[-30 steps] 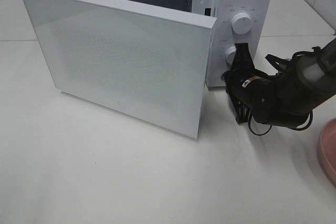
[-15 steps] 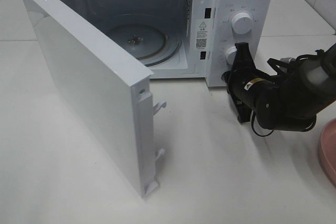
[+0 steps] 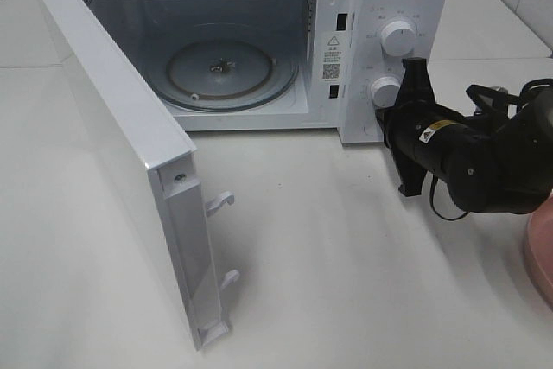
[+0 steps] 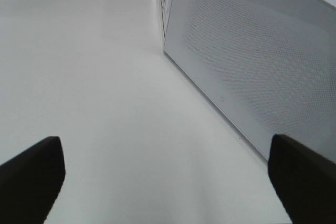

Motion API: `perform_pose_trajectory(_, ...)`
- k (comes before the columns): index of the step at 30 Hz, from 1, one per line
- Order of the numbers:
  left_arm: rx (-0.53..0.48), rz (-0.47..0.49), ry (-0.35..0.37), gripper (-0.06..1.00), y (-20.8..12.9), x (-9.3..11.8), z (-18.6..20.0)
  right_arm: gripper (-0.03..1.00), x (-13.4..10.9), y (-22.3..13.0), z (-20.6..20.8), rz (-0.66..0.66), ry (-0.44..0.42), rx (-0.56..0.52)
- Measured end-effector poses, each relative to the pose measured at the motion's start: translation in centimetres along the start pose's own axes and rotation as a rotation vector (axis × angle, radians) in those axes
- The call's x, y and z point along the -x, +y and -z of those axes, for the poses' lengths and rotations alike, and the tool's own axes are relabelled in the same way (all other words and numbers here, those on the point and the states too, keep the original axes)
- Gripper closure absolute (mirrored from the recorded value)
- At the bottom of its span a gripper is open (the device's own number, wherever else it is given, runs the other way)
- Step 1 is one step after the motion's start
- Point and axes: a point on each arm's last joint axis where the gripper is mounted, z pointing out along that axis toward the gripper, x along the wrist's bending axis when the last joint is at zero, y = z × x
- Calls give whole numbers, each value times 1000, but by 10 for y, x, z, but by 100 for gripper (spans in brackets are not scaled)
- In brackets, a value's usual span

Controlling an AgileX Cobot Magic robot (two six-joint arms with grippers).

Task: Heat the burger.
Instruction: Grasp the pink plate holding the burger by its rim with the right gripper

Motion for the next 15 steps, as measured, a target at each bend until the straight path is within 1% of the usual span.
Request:
perform_pose_trajectory(3, 0, 0, 0, -3, 0, 0, 0, 96, -2, -1, 5, 8, -14, -31)
perform_pose_trajectory(4, 0, 0, 0, -3, 0, 0, 0, 96, -1, -1, 10, 17, -41, -51)
perform_pose_trajectory(6, 0, 0, 0, -3, 0, 0, 0, 96, -2, -2, 13, 24, -50, -61)
perform_pose_trajectory(7, 0, 0, 0, -3, 0, 0, 0, 96, -1, -2, 19, 40, -85, -84)
perform_pose_trajectory(8, 0, 0, 0, -3, 0, 0, 0, 96, -1, -2, 19, 40, -85, -84)
perform_pose_trajectory(9, 0, 0, 0, -3, 0, 0, 0, 96, 0, -3, 25, 58, -122, -102)
perform_pose_trajectory(11, 0, 0, 0, -3, 0, 0, 0, 96, 0, -3, 28, 69, -133, -108)
perform_pose_trajectory(12, 0, 0, 0, -3, 0, 0, 0, 96, -2, -3, 34, 99, -151, -120)
perform_pose_trajectory(13, 0, 0, 0, -3, 0, 0, 0, 96, -2, -3, 34, 99, -151, -120)
perform_pose_trajectory(15, 0, 0, 0, -3, 0, 0, 0, 96, -7, -1, 43, 173, -173, -133)
